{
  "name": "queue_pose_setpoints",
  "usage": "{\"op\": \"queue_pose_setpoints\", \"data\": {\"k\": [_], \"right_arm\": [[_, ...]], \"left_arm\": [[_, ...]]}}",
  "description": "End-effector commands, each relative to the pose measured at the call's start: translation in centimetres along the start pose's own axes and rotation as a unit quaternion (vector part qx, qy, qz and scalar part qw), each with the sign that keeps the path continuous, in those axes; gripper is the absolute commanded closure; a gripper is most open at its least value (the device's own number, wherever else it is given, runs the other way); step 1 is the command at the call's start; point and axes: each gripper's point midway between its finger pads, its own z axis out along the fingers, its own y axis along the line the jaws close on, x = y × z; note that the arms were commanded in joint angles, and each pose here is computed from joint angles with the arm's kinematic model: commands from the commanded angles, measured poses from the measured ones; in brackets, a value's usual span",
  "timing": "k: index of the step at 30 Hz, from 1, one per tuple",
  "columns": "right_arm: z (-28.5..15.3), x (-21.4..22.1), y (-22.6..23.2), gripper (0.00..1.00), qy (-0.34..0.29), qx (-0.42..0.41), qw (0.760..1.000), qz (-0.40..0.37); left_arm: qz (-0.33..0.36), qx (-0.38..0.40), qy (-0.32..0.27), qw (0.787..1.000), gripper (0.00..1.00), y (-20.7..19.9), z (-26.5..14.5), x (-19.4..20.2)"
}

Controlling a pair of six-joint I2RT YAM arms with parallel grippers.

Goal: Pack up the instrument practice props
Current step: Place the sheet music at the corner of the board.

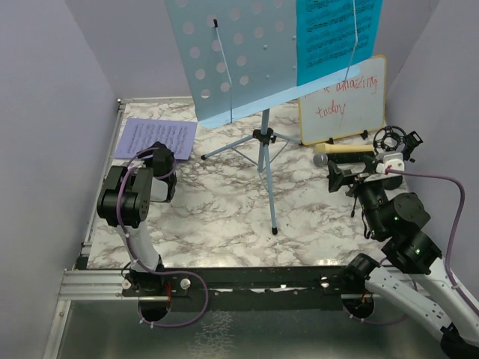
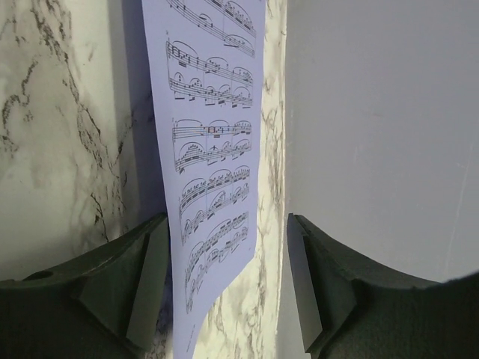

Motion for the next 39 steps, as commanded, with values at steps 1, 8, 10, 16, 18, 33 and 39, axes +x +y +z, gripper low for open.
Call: {"op": "queue_pose_setpoints", "data": {"k": [1, 8, 10, 16, 18, 33, 39], "right_arm": [[-0.2, -0.7, 1.1, 0.02, 0.014, -0.027, 0.999, 0.028], [-0.4, -0.1, 1.6, 0.02, 0.033, -0.034, 0.997, 0.058], [-0.4, 0.0, 1.6, 0.02, 0.038, -0.034, 0.997, 0.059], [-0.2, 0.6, 1.9, 0.02, 0.054, -0.034, 0.996, 0.063], [0.0, 0.9, 2.3, 0.02, 0.059, -0.037, 0.995, 0.066], [1.9, 3.8, 6.2, 0.01, 0.111, -0.092, 0.987, 0.074], [3.2, 6.1, 10.7, 0.00, 0.145, -0.167, 0.970, 0.101]], "left_arm": [[0.007, 0.017, 0.015, 1.000, 0.32, -1.0, -0.4, 0.7], [0.025, 0.032, 0.053, 0.998, 0.26, -1.9, 1.9, 4.1], [0.053, 0.029, 0.050, 0.997, 0.18, -2.1, 2.5, 4.4], [0.103, -0.032, 0.047, 0.993, 0.16, 0.9, 1.8, 3.5], [0.118, -0.045, 0.049, 0.991, 0.16, 1.9, 1.4, 3.1], [0.329, -0.090, 0.052, 0.939, 0.08, 0.9, -1.1, 0.1], [0.395, -0.008, 0.141, 0.908, 0.09, -2.3, -4.8, 2.6]]}}
